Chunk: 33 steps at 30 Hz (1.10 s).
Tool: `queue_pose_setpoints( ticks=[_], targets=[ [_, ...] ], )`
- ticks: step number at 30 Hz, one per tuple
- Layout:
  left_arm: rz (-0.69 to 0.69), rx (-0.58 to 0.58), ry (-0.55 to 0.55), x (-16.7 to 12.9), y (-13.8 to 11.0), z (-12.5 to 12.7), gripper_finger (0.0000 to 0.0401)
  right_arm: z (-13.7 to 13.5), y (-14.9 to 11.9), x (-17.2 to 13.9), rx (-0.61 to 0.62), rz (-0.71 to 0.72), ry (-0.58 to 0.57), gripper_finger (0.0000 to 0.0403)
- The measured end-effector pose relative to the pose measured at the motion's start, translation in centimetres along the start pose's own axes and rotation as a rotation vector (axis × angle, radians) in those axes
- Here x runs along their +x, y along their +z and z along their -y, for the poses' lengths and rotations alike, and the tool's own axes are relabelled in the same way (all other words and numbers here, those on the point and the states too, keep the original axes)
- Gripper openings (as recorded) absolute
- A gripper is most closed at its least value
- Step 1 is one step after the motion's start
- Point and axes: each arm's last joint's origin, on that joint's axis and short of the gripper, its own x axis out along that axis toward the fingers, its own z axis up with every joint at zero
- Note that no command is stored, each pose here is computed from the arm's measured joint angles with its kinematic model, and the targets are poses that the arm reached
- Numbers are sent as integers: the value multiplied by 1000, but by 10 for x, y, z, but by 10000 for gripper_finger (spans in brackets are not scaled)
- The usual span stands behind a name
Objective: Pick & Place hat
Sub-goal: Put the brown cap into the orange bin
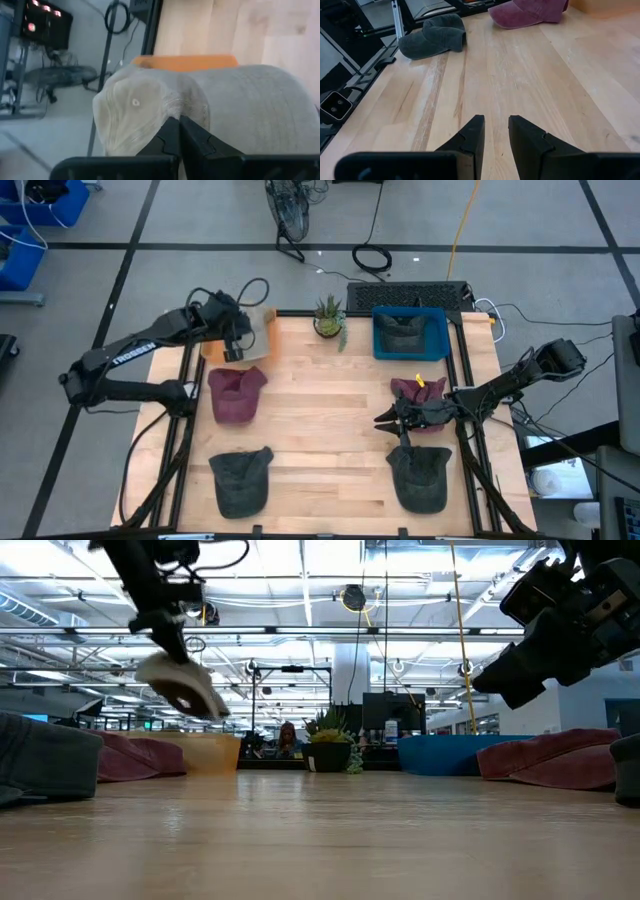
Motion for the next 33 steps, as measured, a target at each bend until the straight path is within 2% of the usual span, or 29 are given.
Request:
queue_pose_setpoints(
  ticks=[4, 8, 13, 20, 25, 33],
  targets=[
    [29, 18, 35, 26, -12, 1, 4, 1, -2, 0, -7, -15, -7, 77],
    [-14, -25, 72, 46, -30, -3, 12, 2, -3, 0, -19, -19, -42, 77],
    [-60, -8, 10, 64, -47, -5, 5, 4, -2, 0, -33, 6, -112, 77],
    [-73, -52, 48, 80, -53, -15, 28, 4, -2, 0, -46, 7, -115, 77],
    [-163, -104, 116, 92, -59, -21, 24, 4, -2, 0, -46, 7, -116, 77],
    [-212, -144, 74, 101, -60, -15, 22, 4, -2, 0, -44, 7, -116, 77]
  ],
)
